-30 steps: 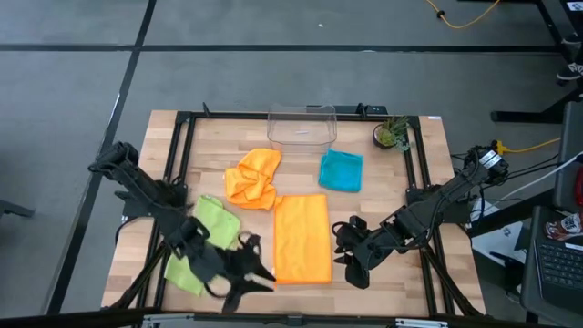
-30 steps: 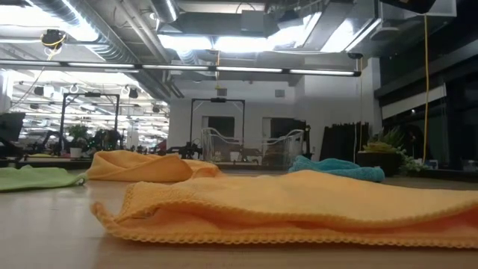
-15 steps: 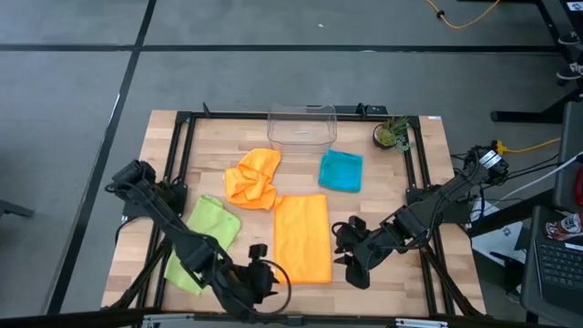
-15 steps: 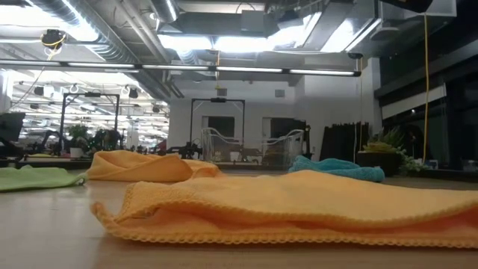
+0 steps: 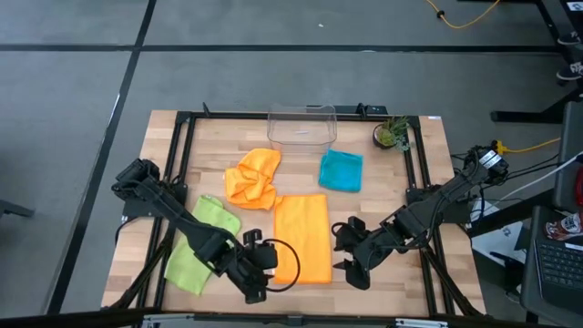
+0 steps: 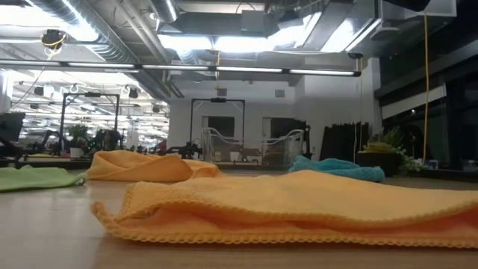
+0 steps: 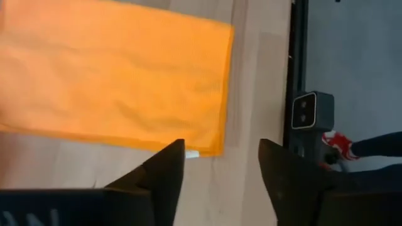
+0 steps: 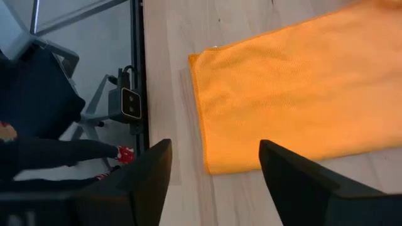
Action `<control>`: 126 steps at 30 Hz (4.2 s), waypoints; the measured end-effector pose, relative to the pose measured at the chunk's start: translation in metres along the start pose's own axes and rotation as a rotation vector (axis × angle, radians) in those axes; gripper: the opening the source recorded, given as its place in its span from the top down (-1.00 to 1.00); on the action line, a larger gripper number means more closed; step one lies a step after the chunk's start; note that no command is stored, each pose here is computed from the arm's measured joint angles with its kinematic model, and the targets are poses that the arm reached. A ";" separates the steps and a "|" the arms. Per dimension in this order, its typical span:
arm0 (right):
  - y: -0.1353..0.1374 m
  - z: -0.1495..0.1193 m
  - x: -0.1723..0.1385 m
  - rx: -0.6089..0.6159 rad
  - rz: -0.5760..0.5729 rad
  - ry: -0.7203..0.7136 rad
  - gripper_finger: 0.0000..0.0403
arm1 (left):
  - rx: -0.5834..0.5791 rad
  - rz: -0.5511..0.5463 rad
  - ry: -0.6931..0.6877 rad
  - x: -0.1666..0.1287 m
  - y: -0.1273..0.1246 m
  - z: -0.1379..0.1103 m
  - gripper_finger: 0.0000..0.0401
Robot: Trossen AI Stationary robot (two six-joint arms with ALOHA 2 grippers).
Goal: Fold microfiber towels
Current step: Fold the bottom orange microfiber cloth
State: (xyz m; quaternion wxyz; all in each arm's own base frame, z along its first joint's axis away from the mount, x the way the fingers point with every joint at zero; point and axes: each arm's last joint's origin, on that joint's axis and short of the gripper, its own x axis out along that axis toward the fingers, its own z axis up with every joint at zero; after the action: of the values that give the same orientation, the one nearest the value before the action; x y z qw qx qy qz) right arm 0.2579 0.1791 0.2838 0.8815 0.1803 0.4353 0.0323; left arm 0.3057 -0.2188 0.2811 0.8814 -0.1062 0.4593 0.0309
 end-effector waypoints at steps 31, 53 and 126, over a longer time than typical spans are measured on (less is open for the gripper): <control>0.019 -0.054 0.129 -0.221 -0.097 0.110 -0.22 | 0.244 0.101 -0.010 0.098 -0.037 -0.042 -0.07; 0.016 -0.073 0.156 -0.300 -0.134 0.156 -0.19 | 0.312 0.121 0.056 0.135 -0.036 -0.058 -0.07; 0.073 -0.028 0.091 -0.098 -0.329 0.155 0.99 | 0.217 0.200 0.034 0.066 -0.059 -0.005 1.00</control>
State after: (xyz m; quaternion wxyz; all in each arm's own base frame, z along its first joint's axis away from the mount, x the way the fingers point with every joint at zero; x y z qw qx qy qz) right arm 0.2999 0.2753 0.2245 0.8465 0.0604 0.5233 -0.0771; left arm 0.3490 -0.2808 0.2338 0.8722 0.0355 0.4831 0.0672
